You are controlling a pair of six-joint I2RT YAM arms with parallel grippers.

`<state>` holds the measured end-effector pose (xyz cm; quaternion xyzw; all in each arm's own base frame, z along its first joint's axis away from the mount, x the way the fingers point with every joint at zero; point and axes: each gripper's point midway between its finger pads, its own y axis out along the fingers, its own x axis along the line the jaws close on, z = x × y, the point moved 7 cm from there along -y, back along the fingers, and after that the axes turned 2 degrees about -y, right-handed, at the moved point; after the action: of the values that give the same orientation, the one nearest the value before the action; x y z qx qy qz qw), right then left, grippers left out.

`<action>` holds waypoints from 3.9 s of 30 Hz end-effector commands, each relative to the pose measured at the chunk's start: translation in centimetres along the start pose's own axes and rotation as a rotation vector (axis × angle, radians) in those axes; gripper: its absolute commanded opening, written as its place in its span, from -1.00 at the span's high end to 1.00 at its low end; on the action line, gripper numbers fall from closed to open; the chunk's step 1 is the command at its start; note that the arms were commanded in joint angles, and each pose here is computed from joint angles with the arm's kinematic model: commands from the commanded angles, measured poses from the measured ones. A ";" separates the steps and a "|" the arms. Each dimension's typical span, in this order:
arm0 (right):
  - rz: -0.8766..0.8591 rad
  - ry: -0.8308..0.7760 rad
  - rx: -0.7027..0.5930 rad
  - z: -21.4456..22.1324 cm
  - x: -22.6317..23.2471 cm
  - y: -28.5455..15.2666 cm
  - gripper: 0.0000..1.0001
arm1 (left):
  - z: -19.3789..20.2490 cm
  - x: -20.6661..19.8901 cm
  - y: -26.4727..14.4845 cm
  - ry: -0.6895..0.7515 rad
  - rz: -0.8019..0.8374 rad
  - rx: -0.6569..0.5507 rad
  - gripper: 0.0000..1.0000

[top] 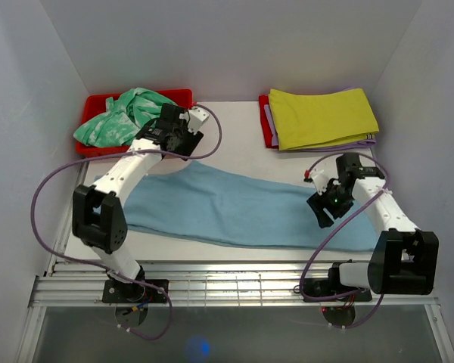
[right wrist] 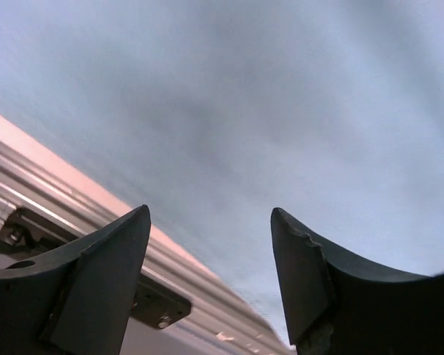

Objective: Fold and stack the trousers
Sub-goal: Fold the trousers

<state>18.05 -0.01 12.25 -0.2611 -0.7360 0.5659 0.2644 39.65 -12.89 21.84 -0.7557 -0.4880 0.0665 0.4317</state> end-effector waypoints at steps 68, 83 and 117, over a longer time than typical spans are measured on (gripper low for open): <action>0.046 0.447 -0.166 7.9 -14.8 -9.2 0.84 | 17.5 -0.9 -4.8 -0.429 0.316 0.269 -0.55; -0.350 0.129 -0.567 -13.2 -1.4 -7.0 0.84 | 20.4 -2.7 -3.2 -0.396 0.389 0.347 -0.56; -0.635 0.076 -0.500 -25.9 13.4 2.5 0.84 | 21.7 -3.8 -2.9 -0.448 0.413 0.405 -0.82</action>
<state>25.61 25.70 15.18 -0.1141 -0.8702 0.2776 0.3907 25.16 -2.63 9.92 -0.7088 -0.3940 0.3958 0.4310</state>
